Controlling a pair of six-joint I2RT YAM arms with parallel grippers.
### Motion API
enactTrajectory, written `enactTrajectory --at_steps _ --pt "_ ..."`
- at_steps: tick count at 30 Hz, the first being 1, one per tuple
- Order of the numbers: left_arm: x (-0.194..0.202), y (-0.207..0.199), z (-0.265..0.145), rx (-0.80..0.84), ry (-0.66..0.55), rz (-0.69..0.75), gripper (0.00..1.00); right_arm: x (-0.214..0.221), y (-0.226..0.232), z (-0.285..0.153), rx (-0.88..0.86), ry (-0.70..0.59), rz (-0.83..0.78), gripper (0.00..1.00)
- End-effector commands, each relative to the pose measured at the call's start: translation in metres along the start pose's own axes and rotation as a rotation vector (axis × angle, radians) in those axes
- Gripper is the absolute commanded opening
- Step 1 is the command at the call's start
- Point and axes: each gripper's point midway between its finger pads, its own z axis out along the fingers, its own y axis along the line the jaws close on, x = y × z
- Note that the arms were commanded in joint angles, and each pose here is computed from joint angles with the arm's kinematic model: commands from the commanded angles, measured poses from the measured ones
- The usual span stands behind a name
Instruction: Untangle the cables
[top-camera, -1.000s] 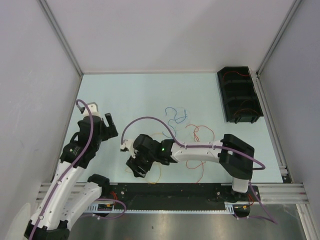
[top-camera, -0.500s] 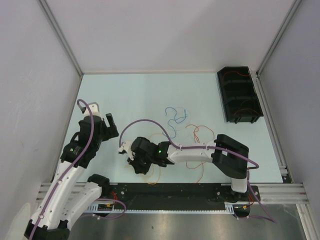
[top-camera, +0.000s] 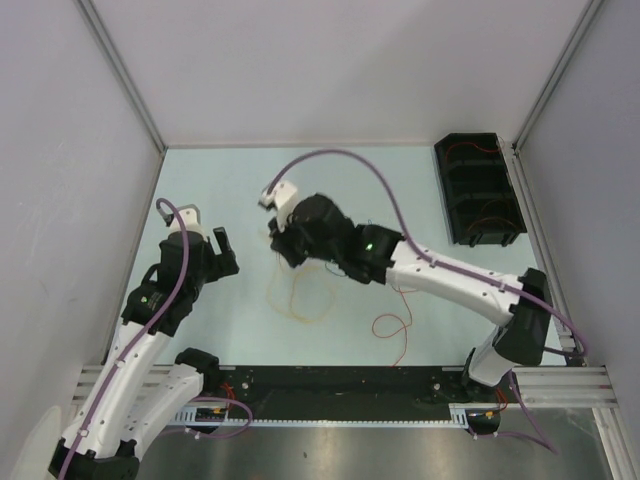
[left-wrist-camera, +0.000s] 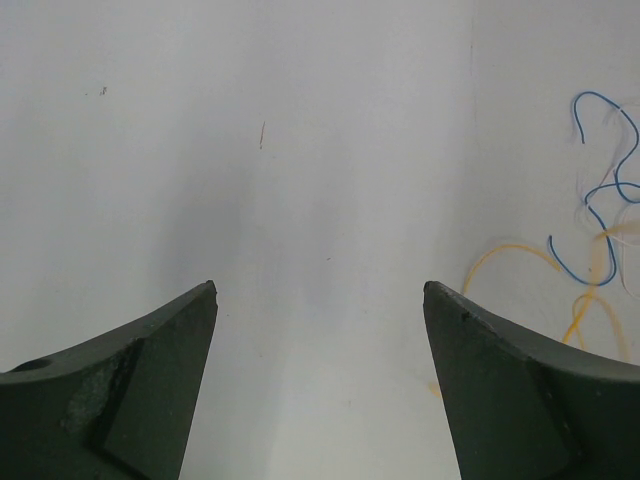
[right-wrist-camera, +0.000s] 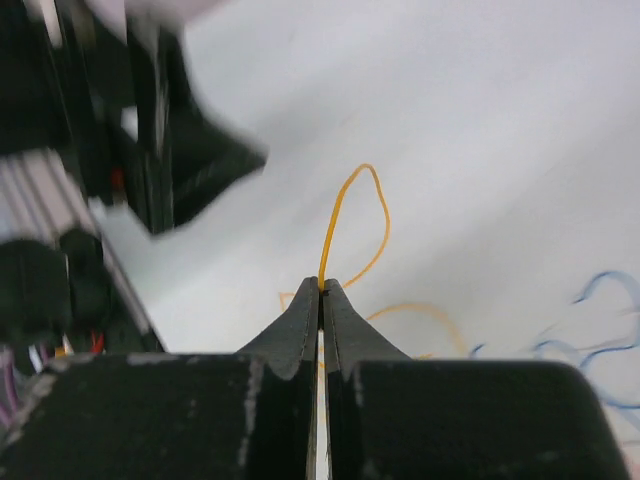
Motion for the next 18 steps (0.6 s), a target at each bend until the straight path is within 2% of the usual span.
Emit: enactTrajectory --at_steps 1,2,5,6,8,9,11,12,14,18 --pt "-0.008 -0.004 0.0 0.026 -0.032 0.003 0.89 -0.089 -0.054 -0.053 0.175 -0.198 0.027 0.0" --pt "-0.007 -0.004 0.0 0.029 -0.029 0.003 0.89 -0.114 -0.074 -0.068 0.216 -0.253 0.046 0.0" --pt "-0.007 -0.005 0.0 0.035 -0.028 0.005 0.88 -0.146 -0.116 -0.092 0.306 -0.324 0.078 0.0" --pt "-0.007 -0.005 0.0 0.035 -0.033 0.004 0.88 -0.171 -0.124 -0.111 0.327 -0.389 0.083 0.0" --pt "-0.007 -0.006 0.0 0.041 -0.032 0.005 0.88 -0.184 -0.144 -0.119 0.367 -0.402 0.088 0.0" --pt "-0.007 -0.006 0.0 0.045 -0.033 0.004 0.88 -0.211 -0.159 -0.144 0.401 -0.474 0.094 0.0" --pt "-0.007 -0.007 0.0 0.05 -0.032 0.006 0.88 -0.221 -0.174 -0.148 0.431 -0.478 0.083 0.0" --pt "-0.007 -0.007 0.0 0.052 -0.033 0.005 0.88 -0.243 -0.184 -0.172 0.461 -0.544 0.08 0.0" --pt "-0.006 -0.008 0.0 0.057 -0.03 0.007 0.87 -0.252 -0.198 -0.177 0.485 -0.556 0.071 0.0" --pt "-0.007 -0.009 0.0 0.063 -0.031 0.007 0.87 -0.279 -0.224 -0.224 0.56 -0.672 0.074 0.0"
